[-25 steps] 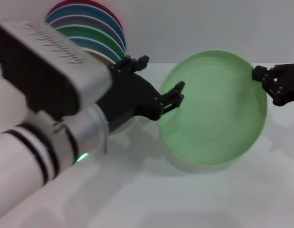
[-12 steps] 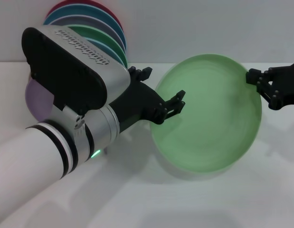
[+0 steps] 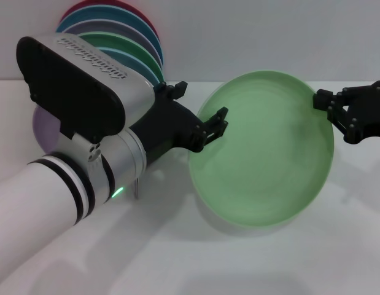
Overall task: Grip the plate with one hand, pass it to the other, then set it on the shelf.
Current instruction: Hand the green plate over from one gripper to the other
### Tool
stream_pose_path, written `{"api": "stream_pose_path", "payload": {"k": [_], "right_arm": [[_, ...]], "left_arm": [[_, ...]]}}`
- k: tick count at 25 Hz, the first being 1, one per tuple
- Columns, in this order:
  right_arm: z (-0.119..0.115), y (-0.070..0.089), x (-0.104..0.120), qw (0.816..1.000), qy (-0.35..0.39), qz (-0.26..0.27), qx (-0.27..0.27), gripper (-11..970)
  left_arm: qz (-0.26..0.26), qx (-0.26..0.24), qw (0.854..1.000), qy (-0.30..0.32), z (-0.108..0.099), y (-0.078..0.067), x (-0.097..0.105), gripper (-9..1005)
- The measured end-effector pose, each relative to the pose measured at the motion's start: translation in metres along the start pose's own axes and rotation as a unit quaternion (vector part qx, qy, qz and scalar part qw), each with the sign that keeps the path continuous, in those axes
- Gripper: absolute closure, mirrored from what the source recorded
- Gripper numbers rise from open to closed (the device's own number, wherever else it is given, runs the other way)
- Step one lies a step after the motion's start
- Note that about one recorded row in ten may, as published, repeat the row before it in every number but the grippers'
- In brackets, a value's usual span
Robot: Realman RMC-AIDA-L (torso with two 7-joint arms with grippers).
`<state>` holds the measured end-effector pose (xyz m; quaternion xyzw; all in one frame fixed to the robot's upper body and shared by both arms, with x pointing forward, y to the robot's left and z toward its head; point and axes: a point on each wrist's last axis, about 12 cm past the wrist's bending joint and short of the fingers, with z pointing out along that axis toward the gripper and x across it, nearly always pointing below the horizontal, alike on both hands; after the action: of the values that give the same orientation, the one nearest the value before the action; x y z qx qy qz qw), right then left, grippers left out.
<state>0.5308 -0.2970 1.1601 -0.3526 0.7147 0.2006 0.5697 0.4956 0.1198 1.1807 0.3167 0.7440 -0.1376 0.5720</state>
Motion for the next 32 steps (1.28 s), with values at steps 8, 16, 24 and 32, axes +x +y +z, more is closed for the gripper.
{"api": "stream_pose_path", "payload": {"k": [8,16,24,32], "right_arm": [[0.001,0.001,-0.002,1.000,-0.007,0.003,-0.007,957],[0.004,0.002,-0.004,0.999,-0.024,0.016,-0.022,953],[0.005,0.003,0.006,0.998,-0.037,0.038,-0.031,940],[-0.002,0.004,0.013,0.995,-0.077,0.049,-0.038,927]], "left_arm": [[0.003,-0.008,1.000,0.017,0.002,0.008,0.005,350],[0.058,-0.006,0.998,0.015,0.005,0.006,0.007,697],[0.078,-0.006,0.997,-0.021,-0.002,-0.002,0.001,875],[0.079,-0.006,0.996,-0.043,-0.005,-0.006,-0.005,918]]}}
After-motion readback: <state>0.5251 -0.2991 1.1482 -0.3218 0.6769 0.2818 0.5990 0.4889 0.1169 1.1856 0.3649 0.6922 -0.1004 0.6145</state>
